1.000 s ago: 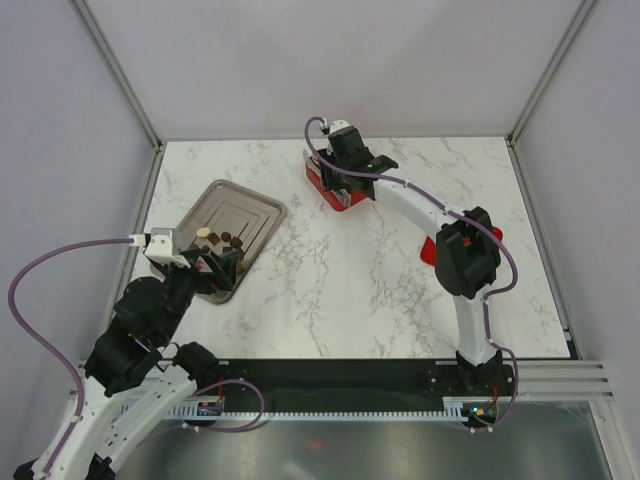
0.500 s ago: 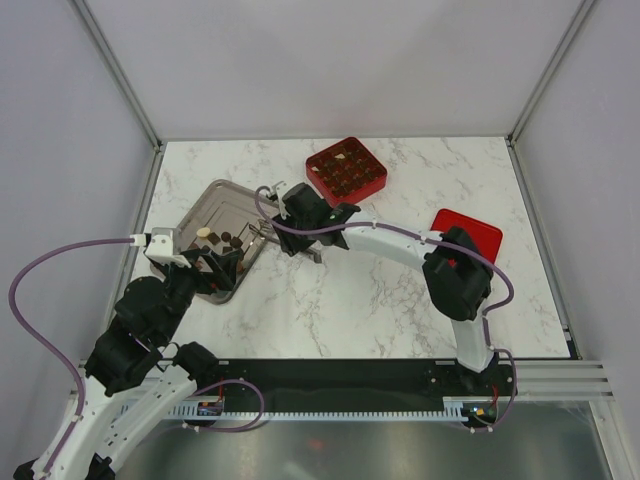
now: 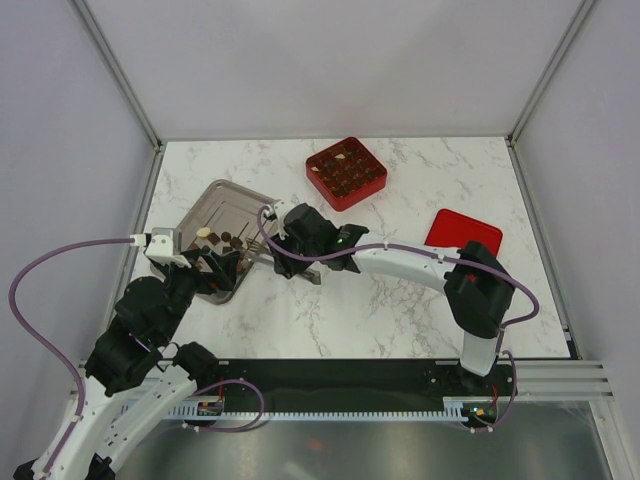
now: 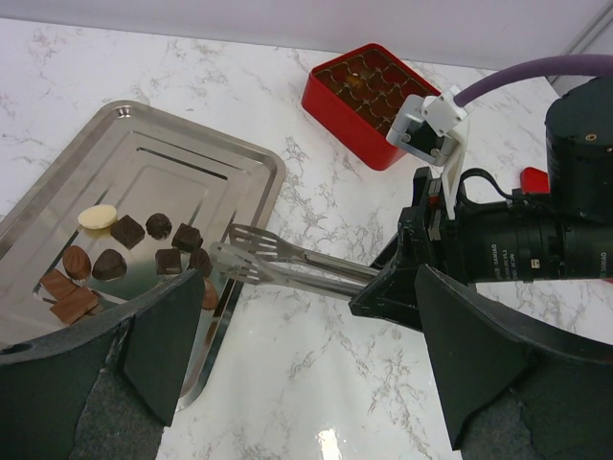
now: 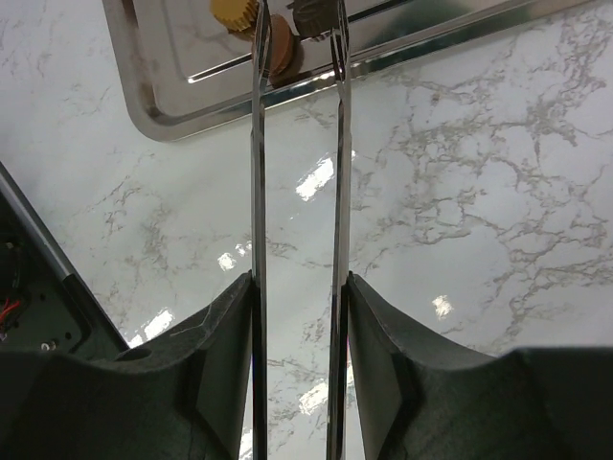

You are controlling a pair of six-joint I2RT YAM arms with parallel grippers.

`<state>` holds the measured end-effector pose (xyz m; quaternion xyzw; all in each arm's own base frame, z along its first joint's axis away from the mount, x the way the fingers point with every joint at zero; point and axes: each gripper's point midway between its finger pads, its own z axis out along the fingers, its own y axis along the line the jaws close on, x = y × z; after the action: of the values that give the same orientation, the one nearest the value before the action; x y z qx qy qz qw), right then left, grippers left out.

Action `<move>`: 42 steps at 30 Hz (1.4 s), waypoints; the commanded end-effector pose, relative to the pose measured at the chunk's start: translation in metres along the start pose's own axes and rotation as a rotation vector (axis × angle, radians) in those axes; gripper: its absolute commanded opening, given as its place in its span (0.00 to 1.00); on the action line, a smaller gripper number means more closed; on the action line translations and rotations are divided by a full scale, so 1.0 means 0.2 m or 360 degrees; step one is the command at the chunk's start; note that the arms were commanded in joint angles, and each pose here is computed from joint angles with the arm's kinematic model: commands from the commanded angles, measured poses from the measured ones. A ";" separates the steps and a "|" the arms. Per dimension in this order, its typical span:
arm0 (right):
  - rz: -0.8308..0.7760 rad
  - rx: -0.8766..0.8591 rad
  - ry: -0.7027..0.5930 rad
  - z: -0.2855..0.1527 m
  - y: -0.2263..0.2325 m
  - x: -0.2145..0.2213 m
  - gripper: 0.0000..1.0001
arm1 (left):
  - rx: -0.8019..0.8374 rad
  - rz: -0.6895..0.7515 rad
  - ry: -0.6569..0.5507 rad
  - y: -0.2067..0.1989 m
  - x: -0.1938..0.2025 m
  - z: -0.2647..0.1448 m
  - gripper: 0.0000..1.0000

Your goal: Pack the chocolate

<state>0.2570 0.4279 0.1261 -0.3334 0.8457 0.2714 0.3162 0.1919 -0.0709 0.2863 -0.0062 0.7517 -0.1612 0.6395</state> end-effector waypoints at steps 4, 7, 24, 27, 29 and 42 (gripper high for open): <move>0.0050 -0.0099 -0.0147 -0.02 0.12 -0.12 0.49 | 0.0015 0.0012 -0.0100 -0.01 -0.08 -0.01 1.00; 0.0074 -0.0117 -0.0156 -0.01 0.14 -0.12 0.49 | 0.0084 -0.0059 -0.0134 -0.05 -0.13 -0.04 0.99; 0.0049 -0.0072 -0.0051 0.15 0.21 0.05 0.49 | 0.0080 -0.0074 -0.0169 -0.03 -0.12 -0.07 1.00; 0.0028 -0.0051 -0.0020 0.18 0.22 0.08 0.50 | 0.0075 -0.0074 -0.0168 -0.02 -0.12 -0.07 1.00; 0.0010 -0.0030 -0.0004 0.19 0.22 0.10 0.50 | 0.0073 -0.0071 -0.0162 -0.02 -0.12 -0.07 1.00; -0.0033 0.0144 -0.0004 0.20 0.16 0.10 0.49 | 0.0056 -0.0070 -0.0174 -0.01 -0.12 -0.07 1.00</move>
<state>0.2228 0.4570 0.0683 -0.3369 0.8643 0.2280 0.2957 0.1810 -0.0678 0.2993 -0.0071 0.7307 -0.1833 0.6577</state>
